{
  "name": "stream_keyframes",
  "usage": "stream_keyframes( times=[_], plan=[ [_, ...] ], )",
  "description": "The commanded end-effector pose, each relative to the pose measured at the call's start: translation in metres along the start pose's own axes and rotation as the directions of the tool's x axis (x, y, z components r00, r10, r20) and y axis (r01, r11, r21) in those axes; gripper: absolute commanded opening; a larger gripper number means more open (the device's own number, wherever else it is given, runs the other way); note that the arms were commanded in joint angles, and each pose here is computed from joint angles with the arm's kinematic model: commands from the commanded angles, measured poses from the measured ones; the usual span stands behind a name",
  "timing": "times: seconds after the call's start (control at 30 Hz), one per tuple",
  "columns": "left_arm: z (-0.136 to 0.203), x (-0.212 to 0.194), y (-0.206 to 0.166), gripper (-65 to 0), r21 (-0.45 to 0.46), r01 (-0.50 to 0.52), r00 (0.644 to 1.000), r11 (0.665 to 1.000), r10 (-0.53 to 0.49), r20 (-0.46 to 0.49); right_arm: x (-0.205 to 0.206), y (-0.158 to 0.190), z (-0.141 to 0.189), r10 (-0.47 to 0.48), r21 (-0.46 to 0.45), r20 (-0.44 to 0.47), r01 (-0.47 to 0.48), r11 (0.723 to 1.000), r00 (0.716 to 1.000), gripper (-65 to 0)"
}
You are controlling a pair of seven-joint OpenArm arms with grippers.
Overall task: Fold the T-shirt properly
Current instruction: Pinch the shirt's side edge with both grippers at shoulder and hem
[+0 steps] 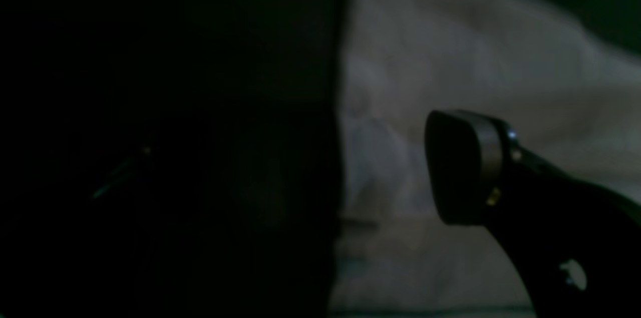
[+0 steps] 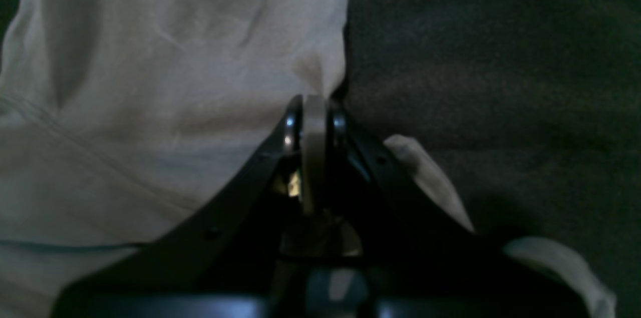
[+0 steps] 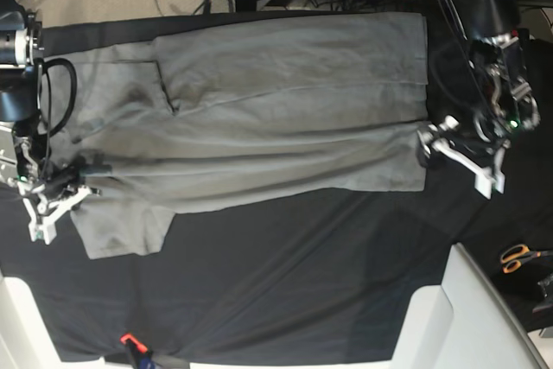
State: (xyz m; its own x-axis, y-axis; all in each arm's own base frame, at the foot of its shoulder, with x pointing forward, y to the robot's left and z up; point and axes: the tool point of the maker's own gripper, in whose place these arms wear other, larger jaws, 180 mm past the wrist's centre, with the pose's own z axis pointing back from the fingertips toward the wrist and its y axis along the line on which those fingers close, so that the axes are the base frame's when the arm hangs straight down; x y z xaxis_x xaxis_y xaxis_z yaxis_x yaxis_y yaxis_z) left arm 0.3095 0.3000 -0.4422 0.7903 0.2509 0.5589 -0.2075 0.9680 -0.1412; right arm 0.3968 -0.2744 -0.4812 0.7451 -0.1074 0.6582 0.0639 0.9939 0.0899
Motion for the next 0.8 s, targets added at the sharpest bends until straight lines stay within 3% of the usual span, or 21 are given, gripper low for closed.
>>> stream_keyframes(
  times=[0.0,0.3,0.5,0.77],
  plan=[
    [0.005,0.031,0.003,0.0,0.003,0.011,0.998,1.000,-0.011,0.067,0.028,-0.007,0.004,0.005,-0.008,0.066,-0.004,1.000,0.998,-65.0],
    [-0.025,0.036,-0.002,0.0,-0.036,-0.081,0.997,0.996,0.081,-0.006,0.029,-0.007,0.004,0.006,-0.007,0.069,-0.005,1.000,0.998,-65.0],
    [-0.046,0.023,-0.030,0.0,-0.075,-0.008,0.999,0.997,0.005,-0.034,0.029,-0.007,0.004,0.006,-0.007,0.069,-0.005,1.000,0.998,-65.0],
    [-0.061,0.009,-0.042,0.0,-0.098,-0.043,0.998,0.994,0.040,-0.041,0.030,-0.009,0.005,0.007,-0.012,0.069,-0.006,1.000,0.998,-65.0]
  ],
)
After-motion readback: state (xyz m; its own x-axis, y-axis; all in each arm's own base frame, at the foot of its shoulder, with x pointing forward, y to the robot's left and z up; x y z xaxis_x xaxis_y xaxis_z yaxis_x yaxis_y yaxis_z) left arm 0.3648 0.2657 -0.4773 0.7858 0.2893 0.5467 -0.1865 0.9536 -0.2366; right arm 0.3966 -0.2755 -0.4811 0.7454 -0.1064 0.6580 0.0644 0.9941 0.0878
